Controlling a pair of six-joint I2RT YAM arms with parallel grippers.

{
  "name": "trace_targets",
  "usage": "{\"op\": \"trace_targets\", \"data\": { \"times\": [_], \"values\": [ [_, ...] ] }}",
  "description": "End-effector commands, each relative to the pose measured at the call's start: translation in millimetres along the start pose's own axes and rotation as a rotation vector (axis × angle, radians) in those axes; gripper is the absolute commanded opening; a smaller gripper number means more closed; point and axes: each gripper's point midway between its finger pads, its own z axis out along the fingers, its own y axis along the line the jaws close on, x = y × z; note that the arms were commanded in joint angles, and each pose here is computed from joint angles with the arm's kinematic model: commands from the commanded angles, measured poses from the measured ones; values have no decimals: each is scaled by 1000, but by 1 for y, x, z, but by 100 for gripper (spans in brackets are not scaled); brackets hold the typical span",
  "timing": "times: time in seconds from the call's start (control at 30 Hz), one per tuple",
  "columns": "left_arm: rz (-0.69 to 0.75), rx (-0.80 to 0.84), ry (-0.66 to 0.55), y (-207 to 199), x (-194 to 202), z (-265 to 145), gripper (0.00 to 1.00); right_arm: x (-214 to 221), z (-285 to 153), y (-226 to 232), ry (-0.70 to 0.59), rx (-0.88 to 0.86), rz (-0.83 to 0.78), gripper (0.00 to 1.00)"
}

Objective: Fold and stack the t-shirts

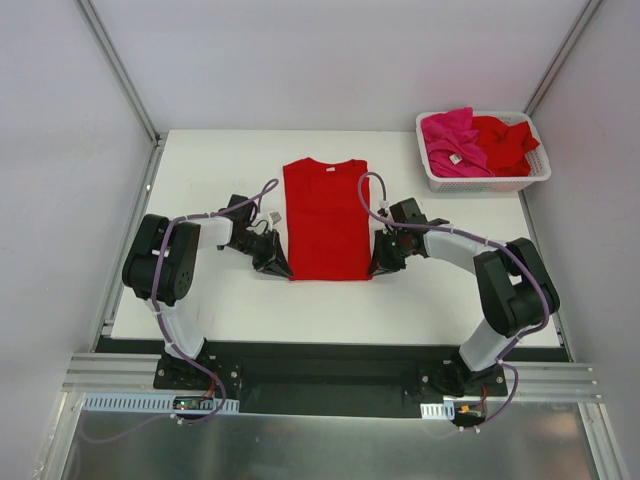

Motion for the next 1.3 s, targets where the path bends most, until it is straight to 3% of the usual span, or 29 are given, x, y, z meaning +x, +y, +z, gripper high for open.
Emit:
{"op": "trace_targets", "data": {
  "times": [0.0,0.43,0.97,1.27],
  "values": [
    [62,14,-8,-11,-3,-5,0,-10,-5,3,-21,1,-9,1],
    [47,-14,-21,-8,16,-13,0,16,-24,9,-10,-24,-23,1],
    [-27,-55,2,3,84,-22,0,90,-35,17,14,-28,-52,1],
    [14,-94,37,-5,134,-17,0,121,-47,13,9,-17,-67,1]
  ]
}}
